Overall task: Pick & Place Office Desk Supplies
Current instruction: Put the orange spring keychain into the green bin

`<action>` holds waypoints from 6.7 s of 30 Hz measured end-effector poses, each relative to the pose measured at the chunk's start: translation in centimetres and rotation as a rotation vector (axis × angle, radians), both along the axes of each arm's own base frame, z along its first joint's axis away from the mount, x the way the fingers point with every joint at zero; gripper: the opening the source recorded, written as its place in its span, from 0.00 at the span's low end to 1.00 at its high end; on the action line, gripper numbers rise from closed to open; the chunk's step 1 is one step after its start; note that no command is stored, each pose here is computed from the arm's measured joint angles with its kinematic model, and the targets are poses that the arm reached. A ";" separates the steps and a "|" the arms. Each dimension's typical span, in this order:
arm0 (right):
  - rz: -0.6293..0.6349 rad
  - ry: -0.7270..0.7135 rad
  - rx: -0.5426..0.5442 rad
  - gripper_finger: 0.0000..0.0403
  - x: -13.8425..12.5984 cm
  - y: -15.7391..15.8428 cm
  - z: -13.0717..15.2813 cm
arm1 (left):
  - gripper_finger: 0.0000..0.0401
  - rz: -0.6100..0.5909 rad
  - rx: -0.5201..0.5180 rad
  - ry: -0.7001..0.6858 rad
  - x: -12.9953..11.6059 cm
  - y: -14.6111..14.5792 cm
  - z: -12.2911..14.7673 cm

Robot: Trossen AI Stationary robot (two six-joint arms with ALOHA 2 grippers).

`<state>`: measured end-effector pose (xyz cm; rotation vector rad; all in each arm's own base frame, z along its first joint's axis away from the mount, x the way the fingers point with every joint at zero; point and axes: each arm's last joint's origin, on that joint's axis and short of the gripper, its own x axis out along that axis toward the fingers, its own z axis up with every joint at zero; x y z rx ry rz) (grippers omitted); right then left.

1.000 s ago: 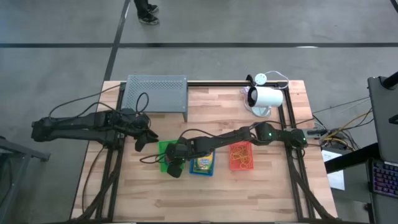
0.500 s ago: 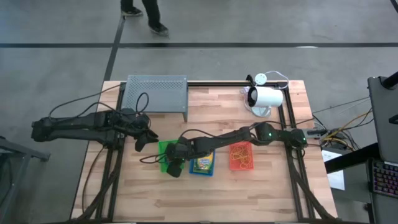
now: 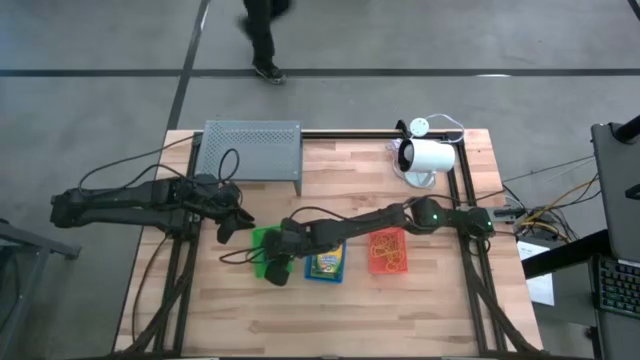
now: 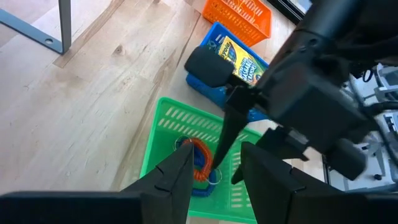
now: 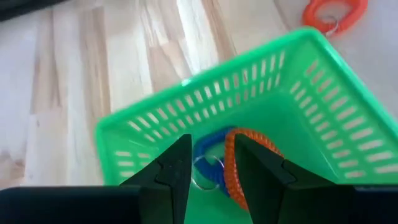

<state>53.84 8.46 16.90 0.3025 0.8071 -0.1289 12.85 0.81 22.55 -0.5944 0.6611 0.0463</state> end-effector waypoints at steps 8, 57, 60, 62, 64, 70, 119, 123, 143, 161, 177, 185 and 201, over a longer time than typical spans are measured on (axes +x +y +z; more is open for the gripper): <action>0.009 0.014 -0.019 0.30 0.0 0.4 1.9 | 0.35 0.000 0.000 0.000 0.0 0.0 0.0; -0.179 -0.593 -0.473 0.29 -23.0 -6.8 6.9 | 0.35 0.000 0.000 0.000 0.0 0.0 0.0; -0.209 -0.644 -0.472 0.29 -26.0 -7.7 6.3 | 0.35 0.000 0.000 0.000 0.0 0.0 0.0; -0.198 -0.675 -0.459 0.29 -27.4 -8.1 6.1 | 0.35 0.000 0.000 0.000 0.0 0.0 0.0; -0.159 -0.701 -0.442 0.29 -28.5 -8.3 6.0 | 0.35 0.000 0.000 0.000 0.0 0.0 0.0; -0.049 -0.736 -0.615 0.29 -31.5 -8.3 6.8 | 0.35 0.000 0.000 0.000 0.0 0.0 0.0; -0.177 -0.864 -0.391 0.29 -33.6 -8.5 7.9 | 0.35 0.000 0.000 0.000 0.0 0.0 0.0; -0.170 -0.861 -0.408 0.29 -33.6 -8.5 7.9 | 0.35 0.000 0.000 -0.001 0.0 0.0 0.0; -0.155 -0.852 -0.449 0.29 -33.6 -8.5 7.9 | 0.35 0.000 0.000 0.000 0.0 0.0 0.0; -0.154 -0.851 -0.449 0.29 -33.6 -8.5 7.8 | 0.35 0.017 0.026 -0.037 0.0 0.0 3.0; -0.155 -0.851 -0.450 0.29 -33.6 -8.5 7.8 | 0.35 0.217 0.077 0.615 1.3 0.8 2.3; -0.155 -0.851 -0.449 0.29 -33.6 -8.5 7.8 | 0.35 0.034 0.194 0.688 1.6 0.7 -1.7; -0.155 -0.851 -0.450 0.29 -33.6 -8.5 7.8 | 0.30 0.408 0.054 0.619 2.1 0.9 -3.3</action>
